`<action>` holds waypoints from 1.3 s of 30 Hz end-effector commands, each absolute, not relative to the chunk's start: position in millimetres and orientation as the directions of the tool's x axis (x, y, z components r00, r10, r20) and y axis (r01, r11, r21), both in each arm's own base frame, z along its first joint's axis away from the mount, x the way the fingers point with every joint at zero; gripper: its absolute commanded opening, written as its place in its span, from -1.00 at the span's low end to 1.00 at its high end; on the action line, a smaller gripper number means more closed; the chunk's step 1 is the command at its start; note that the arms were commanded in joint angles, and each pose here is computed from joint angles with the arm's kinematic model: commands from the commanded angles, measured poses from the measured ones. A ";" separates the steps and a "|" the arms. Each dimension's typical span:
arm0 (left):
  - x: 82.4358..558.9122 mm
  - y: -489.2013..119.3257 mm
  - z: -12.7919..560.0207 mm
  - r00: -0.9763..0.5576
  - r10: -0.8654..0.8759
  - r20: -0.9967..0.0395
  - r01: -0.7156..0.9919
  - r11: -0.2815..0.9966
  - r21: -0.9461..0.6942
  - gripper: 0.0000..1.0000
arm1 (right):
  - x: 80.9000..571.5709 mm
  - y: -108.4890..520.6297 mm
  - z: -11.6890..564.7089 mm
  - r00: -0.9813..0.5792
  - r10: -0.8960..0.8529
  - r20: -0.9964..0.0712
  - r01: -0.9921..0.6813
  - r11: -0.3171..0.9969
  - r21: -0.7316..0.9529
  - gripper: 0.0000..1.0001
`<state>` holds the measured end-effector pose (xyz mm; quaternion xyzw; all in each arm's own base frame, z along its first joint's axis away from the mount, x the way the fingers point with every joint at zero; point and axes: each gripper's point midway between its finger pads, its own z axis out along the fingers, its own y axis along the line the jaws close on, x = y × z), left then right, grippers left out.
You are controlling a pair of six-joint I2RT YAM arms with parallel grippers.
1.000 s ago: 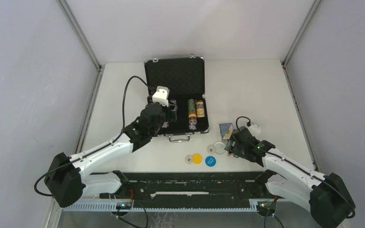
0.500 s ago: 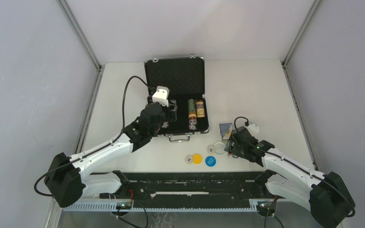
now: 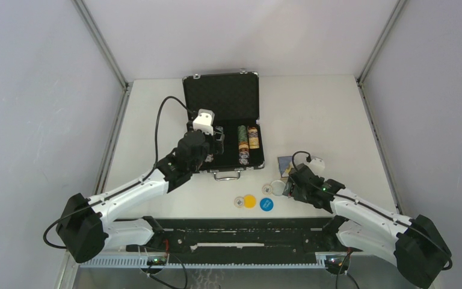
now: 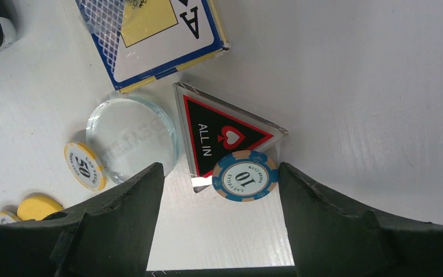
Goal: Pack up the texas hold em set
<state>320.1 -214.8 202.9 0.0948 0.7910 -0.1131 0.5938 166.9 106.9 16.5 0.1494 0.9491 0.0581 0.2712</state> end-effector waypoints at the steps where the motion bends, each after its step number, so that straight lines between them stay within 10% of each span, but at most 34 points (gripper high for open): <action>1: 320.2 -217.9 205.0 -0.266 0.006 -0.964 0.293 0.953 -0.075 0.42 | 165.4 109.6 17.0 -0.809 0.324 -0.491 0.261 0.946 0.194 0.60; 39: 320.4 -219.7 201.6 -0.279 0.000 -0.960 0.293 0.952 -0.085 0.42 | 152.5 121.2 10.7 -0.845 0.229 -0.484 0.183 0.973 0.141 0.47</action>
